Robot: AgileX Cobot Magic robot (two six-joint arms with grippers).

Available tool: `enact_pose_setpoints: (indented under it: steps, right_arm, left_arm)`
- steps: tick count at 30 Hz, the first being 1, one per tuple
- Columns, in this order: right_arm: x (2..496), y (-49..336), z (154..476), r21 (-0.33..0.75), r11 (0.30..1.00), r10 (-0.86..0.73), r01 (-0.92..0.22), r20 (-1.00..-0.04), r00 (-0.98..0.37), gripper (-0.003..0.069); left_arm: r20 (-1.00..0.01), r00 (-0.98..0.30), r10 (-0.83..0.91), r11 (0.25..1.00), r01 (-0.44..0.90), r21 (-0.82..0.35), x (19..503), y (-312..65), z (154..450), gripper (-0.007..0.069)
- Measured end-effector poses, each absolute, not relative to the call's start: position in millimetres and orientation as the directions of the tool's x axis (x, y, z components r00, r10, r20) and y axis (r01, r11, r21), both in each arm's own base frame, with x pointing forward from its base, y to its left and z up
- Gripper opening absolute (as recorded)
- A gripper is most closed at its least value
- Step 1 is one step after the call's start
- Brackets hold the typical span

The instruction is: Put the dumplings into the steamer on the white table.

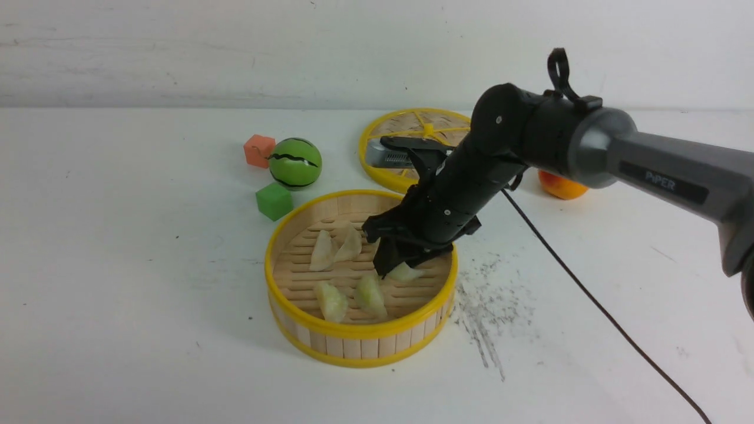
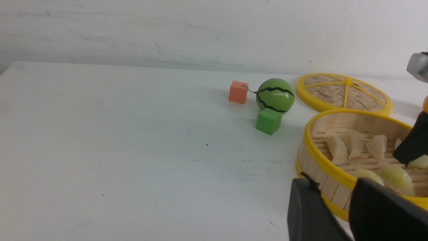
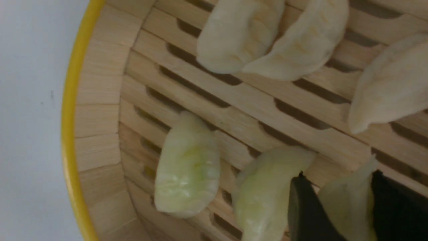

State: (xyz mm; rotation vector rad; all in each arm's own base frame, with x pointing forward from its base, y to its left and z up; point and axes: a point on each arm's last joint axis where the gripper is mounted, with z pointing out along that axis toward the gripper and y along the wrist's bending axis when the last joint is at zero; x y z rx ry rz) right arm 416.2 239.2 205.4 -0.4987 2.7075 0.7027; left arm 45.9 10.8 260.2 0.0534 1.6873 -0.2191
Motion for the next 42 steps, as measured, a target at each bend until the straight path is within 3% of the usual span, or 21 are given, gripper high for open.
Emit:
enact_pose_setpoints:
  steps: [4,6,9,14,19,25,29,32,36,38,40,42]
  right_arm:
    - [417.3,235.9,203.7,0.387,0.851,-0.223,-0.355,-0.347,-0.911,0.0294]
    - [417.7,233.9,202.7,0.379,0.871,-0.191,-0.314,-0.328,-0.925,0.0388]
    - [417.4,233.3,202.4,0.380,0.877,-0.176,-0.295,-0.316,-0.932,0.0460]
    - [413.2,230.8,220.8,0.376,0.874,-0.178,-0.307,-0.341,-0.923,0.0491]
    - [387.1,212.6,308.4,0.307,0.863,-0.207,-0.402,-0.510,-0.835,0.0407]
    - [302.3,156.8,438.8,0.095,0.871,-0.271,-0.482,-0.726,-0.632,0.0204]
    - [239.6,117.4,475.5,0.011,0.895,-0.256,-0.445,-0.805,-0.535,0.0090]
    - [185.4,87.0,465.0,0.008,0.915,-0.206,-0.403,-0.850,-0.485,0.0006]
    - [136.9,60.4,433.3,0.030,0.929,-0.107,-0.369,-0.932,-0.345,-0.0020]
    - [105.1,42.9,389.2,0.010,0.933,-0.067,-0.360,-0.977,-0.203,-0.0019]
    - [96.1,38.4,370.6,-0.011,0.932,-0.066,-0.363,-0.988,-0.141,-0.0019]
    - [79.2,32.4,318.8,-0.071,0.921,-0.081,-0.384,-0.997,-0.010,-0.0019]
  left_arm:
    - [-0.987,-0.131,-0.093,0.980,0.163,-0.114,45.9,10.7,260.2,0.0193]
    - [-0.987,-0.131,-0.093,0.980,0.163,-0.114,45.9,10.7,260.2,0.0195]
    - [-0.987,-0.131,-0.093,0.980,0.163,-0.114,45.9,10.7,260.2,0.0198]
    - [-0.987,-0.131,-0.093,0.980,0.162,-0.114,45.9,10.8,260.1,0.0203]
    - [-0.987,-0.131,-0.093,0.980,0.162,-0.114,45.9,10.8,260.1,0.0208]
    - [-0.987,-0.131,-0.093,0.980,0.162,-0.114,45.9,10.8,260.1,0.0215]
    - [-0.987,-0.131,-0.093,0.980,0.162,-0.114,45.9,10.8,260.1,0.0217]
    - [-0.987,-0.131,-0.093,0.980,0.162,-0.114,45.9,10.8,260.1,0.0219]
    - [-0.987,-0.132,-0.094,0.980,0.163,-0.115,45.9,10.7,260.1,0.0223]
    - [-0.987,-0.132,-0.094,0.980,0.163,-0.115,45.9,10.7,260.1,0.0227]
    - [-0.987,-0.132,-0.094,0.980,0.163,-0.115,45.9,10.7,260.1,0.0227]
    - [-0.987,-0.132,-0.094,0.980,0.163,-0.115,45.9,10.7,260.1,0.0227]
